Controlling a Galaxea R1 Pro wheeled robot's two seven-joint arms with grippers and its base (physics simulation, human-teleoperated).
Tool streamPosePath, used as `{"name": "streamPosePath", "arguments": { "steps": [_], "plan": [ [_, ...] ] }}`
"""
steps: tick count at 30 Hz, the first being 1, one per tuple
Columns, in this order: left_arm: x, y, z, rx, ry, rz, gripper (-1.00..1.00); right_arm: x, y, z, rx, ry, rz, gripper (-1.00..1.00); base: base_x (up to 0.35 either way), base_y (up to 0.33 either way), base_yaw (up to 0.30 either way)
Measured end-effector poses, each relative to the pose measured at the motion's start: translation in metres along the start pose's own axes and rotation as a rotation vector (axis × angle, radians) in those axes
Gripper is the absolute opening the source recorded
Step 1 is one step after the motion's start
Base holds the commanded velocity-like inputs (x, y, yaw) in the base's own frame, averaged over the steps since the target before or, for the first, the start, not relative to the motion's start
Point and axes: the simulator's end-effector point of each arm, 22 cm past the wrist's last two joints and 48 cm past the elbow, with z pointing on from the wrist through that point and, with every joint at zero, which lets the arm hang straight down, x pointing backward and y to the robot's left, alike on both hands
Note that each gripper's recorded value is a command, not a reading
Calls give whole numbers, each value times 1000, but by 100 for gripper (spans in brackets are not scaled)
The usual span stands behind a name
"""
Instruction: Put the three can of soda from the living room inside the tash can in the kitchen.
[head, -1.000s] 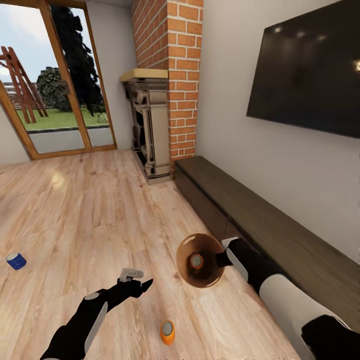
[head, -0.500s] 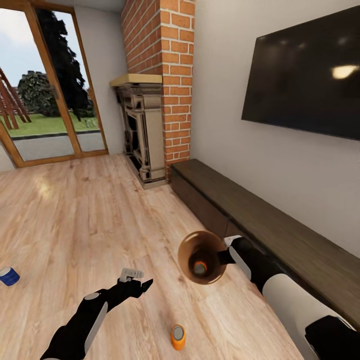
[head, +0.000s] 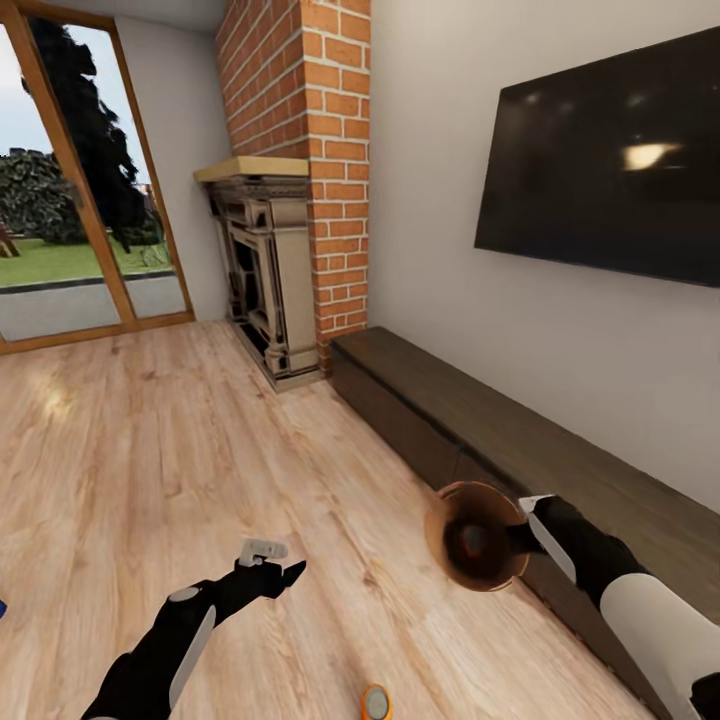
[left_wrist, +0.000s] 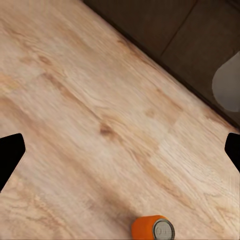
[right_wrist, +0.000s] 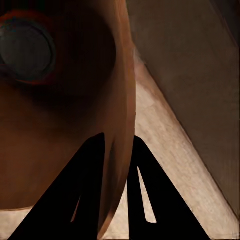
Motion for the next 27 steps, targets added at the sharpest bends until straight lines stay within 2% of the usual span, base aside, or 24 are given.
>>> {"name": "streamPosePath", "arguments": {
  "steps": [2, 4, 8, 11, 17, 27],
  "plan": [
    [5, 0, 0, -1, 11, -6, 100, 31, -4, 11, -7, 54, 32, -100, 80, 94, -159],
    [11, 1, 1, -2, 21, -11, 100, 41, -14, 12, 21, 61, 21, -100, -5, 32, -160],
    [14, 1, 0, -1, 28, -14, 100, 53, -6, 14, -17, 67, 63, -100, -146, -73, -160],
    [13, 0, -1, -1, 27, -14, 100, 65, -12, 17, 3, 70, 51, -100, -237, -142, -161],
    [9, -1, -2, -1, 15, -7, 100, 60, -12, 16, 1, 32, 62, -100, -264, -159, -161],
    [3, -2, -5, 1, 5, -3, 100, 60, -16, 12, 10, 23, 59, -100, -293, -131, -163]
  ]
}}
